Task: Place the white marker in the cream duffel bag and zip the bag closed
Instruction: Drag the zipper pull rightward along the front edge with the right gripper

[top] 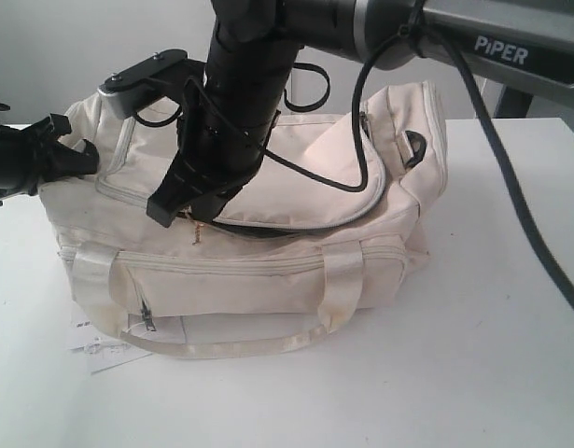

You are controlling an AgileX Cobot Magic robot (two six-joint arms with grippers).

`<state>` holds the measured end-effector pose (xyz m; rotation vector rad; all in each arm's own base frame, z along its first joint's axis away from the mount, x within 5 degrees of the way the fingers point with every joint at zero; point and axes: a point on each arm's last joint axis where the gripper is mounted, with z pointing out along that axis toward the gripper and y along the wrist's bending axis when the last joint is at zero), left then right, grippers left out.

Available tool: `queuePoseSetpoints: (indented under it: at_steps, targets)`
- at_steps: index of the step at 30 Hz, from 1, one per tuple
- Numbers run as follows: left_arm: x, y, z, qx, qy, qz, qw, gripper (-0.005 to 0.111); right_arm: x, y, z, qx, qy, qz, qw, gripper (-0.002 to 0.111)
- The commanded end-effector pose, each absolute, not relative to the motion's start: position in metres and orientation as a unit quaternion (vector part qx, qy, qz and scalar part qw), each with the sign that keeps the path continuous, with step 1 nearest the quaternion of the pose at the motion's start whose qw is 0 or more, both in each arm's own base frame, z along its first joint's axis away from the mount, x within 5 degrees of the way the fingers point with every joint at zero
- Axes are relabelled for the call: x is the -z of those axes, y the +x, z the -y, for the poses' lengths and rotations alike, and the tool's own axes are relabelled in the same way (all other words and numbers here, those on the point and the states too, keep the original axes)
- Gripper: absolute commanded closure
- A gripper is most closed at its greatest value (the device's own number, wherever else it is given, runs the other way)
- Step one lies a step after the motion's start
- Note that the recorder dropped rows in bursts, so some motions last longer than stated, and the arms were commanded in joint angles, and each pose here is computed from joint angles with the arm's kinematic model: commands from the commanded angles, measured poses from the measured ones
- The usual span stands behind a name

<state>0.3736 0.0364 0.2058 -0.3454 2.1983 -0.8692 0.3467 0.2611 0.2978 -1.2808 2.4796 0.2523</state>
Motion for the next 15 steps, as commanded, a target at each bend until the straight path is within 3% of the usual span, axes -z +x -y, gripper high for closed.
queuePoseSetpoints:
  at_steps: [1,15]
  targets:
    - [-0.2060,0.3735,-0.0367,0.343,-0.143,-0.852,0.370,0.107,-0.3018,0.3466,-0.2518,-0.077,-0.447,-0.876,0.161,0.108]
    - [-0.2060,0.3735,-0.0367,0.343,-0.143,-0.852,0.370,0.107,-0.3022,0.3498,-0.2468,-0.066,-0.445,-0.878,0.164,0.108]
